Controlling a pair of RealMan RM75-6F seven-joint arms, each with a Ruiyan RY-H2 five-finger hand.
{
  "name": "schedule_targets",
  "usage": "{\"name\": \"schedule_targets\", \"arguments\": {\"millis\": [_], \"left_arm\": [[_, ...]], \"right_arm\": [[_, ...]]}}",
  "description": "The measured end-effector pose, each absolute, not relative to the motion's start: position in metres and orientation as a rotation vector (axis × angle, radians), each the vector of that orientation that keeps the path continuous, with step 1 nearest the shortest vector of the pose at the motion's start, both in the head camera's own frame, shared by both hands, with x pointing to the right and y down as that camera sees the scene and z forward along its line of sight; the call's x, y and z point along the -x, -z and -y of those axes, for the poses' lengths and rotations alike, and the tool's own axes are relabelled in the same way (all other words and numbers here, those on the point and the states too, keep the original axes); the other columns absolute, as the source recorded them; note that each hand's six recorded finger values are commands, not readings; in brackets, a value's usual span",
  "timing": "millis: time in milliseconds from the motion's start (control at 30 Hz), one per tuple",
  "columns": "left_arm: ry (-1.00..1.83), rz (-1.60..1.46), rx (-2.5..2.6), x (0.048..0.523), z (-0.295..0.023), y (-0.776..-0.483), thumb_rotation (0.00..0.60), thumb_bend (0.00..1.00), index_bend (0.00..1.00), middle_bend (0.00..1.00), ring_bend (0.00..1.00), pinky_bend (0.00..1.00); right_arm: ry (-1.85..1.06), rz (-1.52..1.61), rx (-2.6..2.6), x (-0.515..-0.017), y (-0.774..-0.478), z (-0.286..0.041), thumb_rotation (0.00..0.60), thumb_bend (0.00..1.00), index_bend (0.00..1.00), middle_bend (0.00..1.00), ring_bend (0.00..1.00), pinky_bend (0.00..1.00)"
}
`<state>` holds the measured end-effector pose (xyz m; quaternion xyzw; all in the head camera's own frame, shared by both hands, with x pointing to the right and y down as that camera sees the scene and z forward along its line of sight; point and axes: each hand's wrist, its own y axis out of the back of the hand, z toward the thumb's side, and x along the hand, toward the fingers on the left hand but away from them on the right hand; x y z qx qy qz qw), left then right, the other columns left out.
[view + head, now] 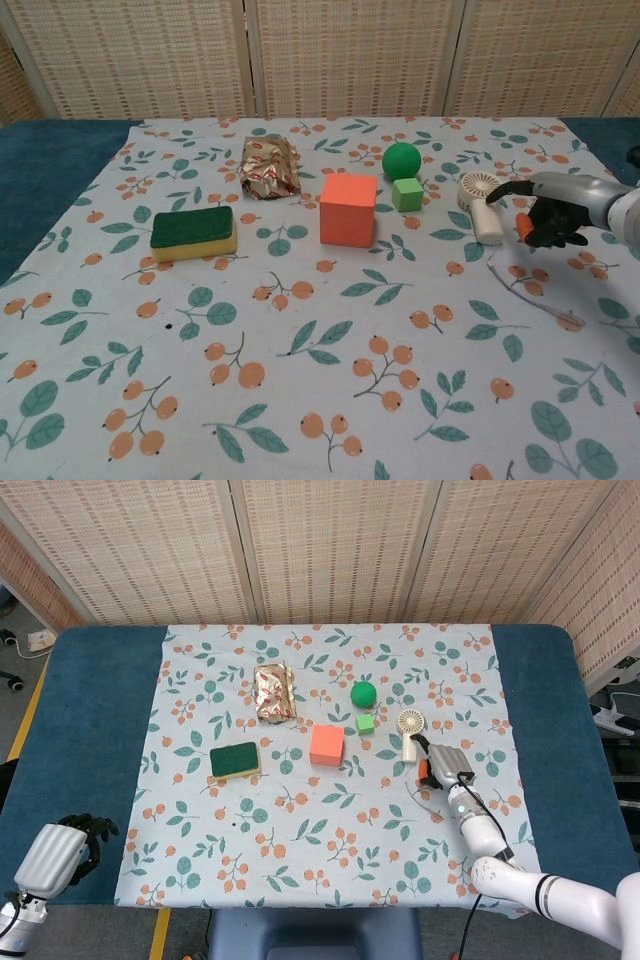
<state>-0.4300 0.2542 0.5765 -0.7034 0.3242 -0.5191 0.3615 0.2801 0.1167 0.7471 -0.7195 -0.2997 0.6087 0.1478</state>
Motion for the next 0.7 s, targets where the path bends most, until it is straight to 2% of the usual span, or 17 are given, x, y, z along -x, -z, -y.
{"name": "schedule_targets", "arguments": {"millis": [700], "left_arm": [[1.339, -0.831, 1.816, 0.4304, -0.2553, -0.5765, 0.6, 0.9, 0.46, 0.53, 0.43, 0.5]], "right_arm": [[-1.721, 0.865, 2.073, -0.2753, -0.7451, -0.1162, 0.6, 0.76, 0.12, 0.84, 0.77, 0.85]]}}
